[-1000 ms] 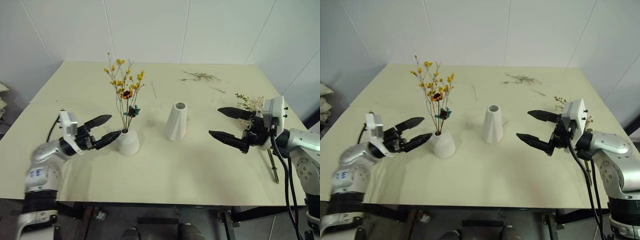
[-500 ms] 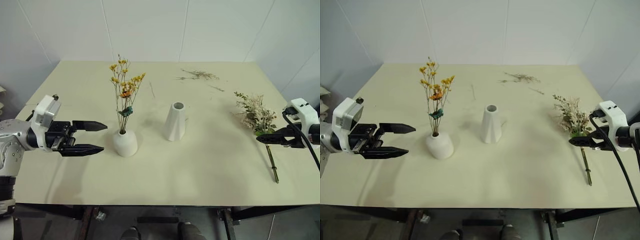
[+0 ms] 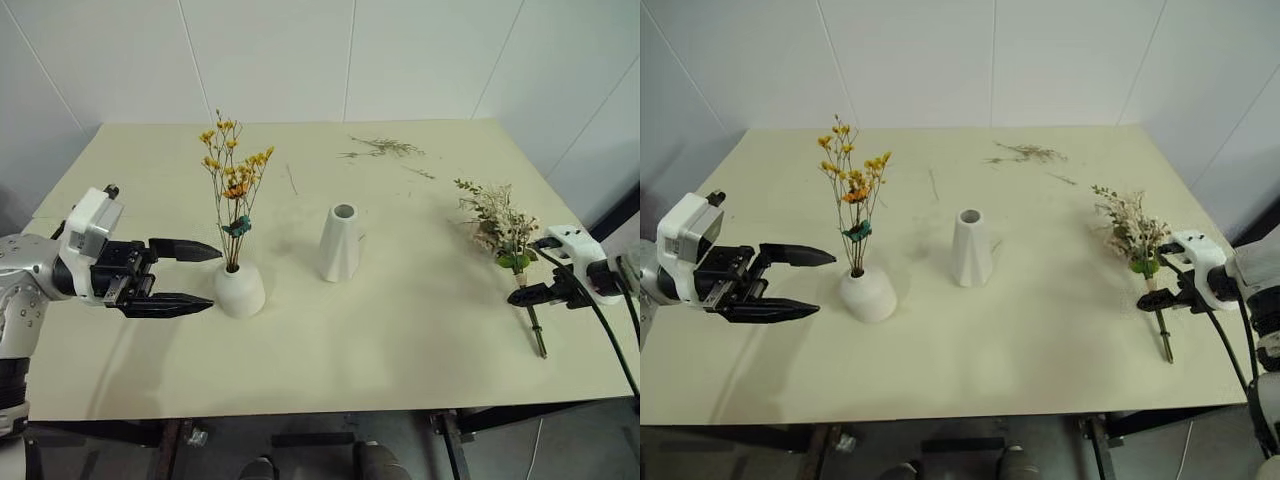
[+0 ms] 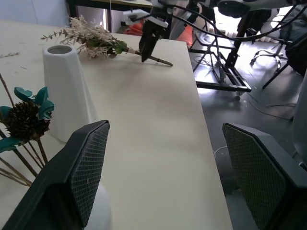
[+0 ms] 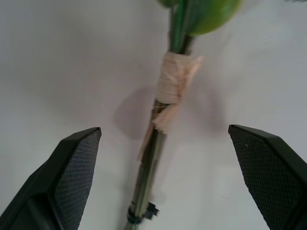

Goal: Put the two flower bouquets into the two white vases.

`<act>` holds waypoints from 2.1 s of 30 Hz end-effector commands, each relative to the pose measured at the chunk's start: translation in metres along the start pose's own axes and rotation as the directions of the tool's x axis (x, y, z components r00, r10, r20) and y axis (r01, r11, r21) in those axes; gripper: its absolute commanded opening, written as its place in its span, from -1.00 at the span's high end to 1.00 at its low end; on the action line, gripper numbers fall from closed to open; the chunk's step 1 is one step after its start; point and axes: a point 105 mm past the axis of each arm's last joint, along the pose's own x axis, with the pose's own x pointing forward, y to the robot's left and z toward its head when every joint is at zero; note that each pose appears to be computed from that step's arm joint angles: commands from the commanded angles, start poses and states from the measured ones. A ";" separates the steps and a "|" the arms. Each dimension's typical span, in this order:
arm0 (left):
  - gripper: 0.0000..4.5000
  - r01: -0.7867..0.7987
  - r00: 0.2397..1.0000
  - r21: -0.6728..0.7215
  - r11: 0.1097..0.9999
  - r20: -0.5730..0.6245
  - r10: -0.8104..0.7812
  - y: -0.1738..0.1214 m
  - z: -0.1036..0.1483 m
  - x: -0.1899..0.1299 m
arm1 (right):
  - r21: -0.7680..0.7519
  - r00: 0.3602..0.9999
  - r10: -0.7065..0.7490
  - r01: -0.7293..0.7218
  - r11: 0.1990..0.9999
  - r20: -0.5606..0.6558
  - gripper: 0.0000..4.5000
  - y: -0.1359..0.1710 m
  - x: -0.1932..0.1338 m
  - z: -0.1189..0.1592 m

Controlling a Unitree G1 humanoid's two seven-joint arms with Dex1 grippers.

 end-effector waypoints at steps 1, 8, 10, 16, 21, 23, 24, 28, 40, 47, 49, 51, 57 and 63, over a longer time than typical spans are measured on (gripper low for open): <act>-0.81 -0.018 1.000 0.058 0.998 0.019 0.017 -0.004 0.013 -0.004 | -0.039 0.999 -0.028 0.027 0.999 -0.017 -0.74 -0.007 0.001 -0.001; -0.81 -0.049 0.999 0.061 0.997 0.022 0.048 -0.001 0.012 -0.008 | -0.061 0.998 -0.018 0.022 0.998 0.058 0.31 -0.008 0.004 0.011; -0.81 -0.058 0.998 0.061 0.996 0.025 0.056 0.000 0.011 -0.009 | -0.073 0.994 0.007 0.001 0.997 0.105 0.60 -0.005 0.004 0.019; -0.81 -0.073 0.996 0.056 0.996 0.059 0.070 0.006 0.012 -0.008 | -0.281 0.748 0.288 -0.141 0.949 0.598 1.00 0.042 -0.031 0.087; -0.81 -0.093 0.993 0.045 0.995 0.081 0.089 0.012 0.014 -0.011 | -0.341 0.263 0.370 -0.150 0.928 0.891 1.00 0.082 -0.105 0.131; -0.81 -0.102 0.991 0.041 0.994 0.090 0.098 0.014 0.015 -0.012 | -0.352 0.095 0.366 -0.137 0.926 0.926 1.00 0.094 -0.131 0.140; -0.81 -0.107 0.990 0.036 0.994 0.098 0.103 0.016 0.015 -0.012 | -0.375 0.004 0.379 -0.138 0.917 0.925 1.00 0.105 -0.148 0.145; -0.81 -0.117 0.986 0.020 0.993 0.123 0.114 0.019 0.014 -0.012 | -0.494 -0.164 0.469 -0.198 0.846 0.868 1.00 0.147 -0.180 0.152; -0.81 -0.231 0.934 0.028 0.972 0.286 0.214 0.040 0.027 -0.011 | -0.668 -0.096 0.669 -0.246 0.702 0.738 1.00 0.227 -0.135 0.160; -0.81 -0.253 0.925 0.019 0.967 0.297 0.236 0.038 0.026 -0.013 | -0.689 -0.081 0.695 -0.252 0.680 0.715 1.00 0.250 -0.110 0.173; -0.81 -0.261 0.923 0.018 0.965 0.297 0.244 0.037 0.024 -0.014 | -0.688 -0.074 0.696 -0.257 0.679 0.715 1.00 0.252 -0.105 0.178; -0.81 -0.264 0.923 0.019 0.964 0.296 0.247 0.036 0.023 -0.014 | -0.688 -0.070 0.697 -0.262 0.677 0.713 1.00 0.254 -0.101 0.181; -0.81 -0.276 0.923 0.021 0.961 0.286 0.259 0.032 0.020 -0.015 | -0.682 -0.051 0.699 -0.277 0.677 0.714 1.00 0.256 -0.087 0.184; -0.81 -0.286 0.921 0.022 0.958 0.281 0.269 0.031 0.018 -0.015 | -0.687 -0.021 0.711 -0.283 0.669 0.702 1.00 0.255 -0.075 0.175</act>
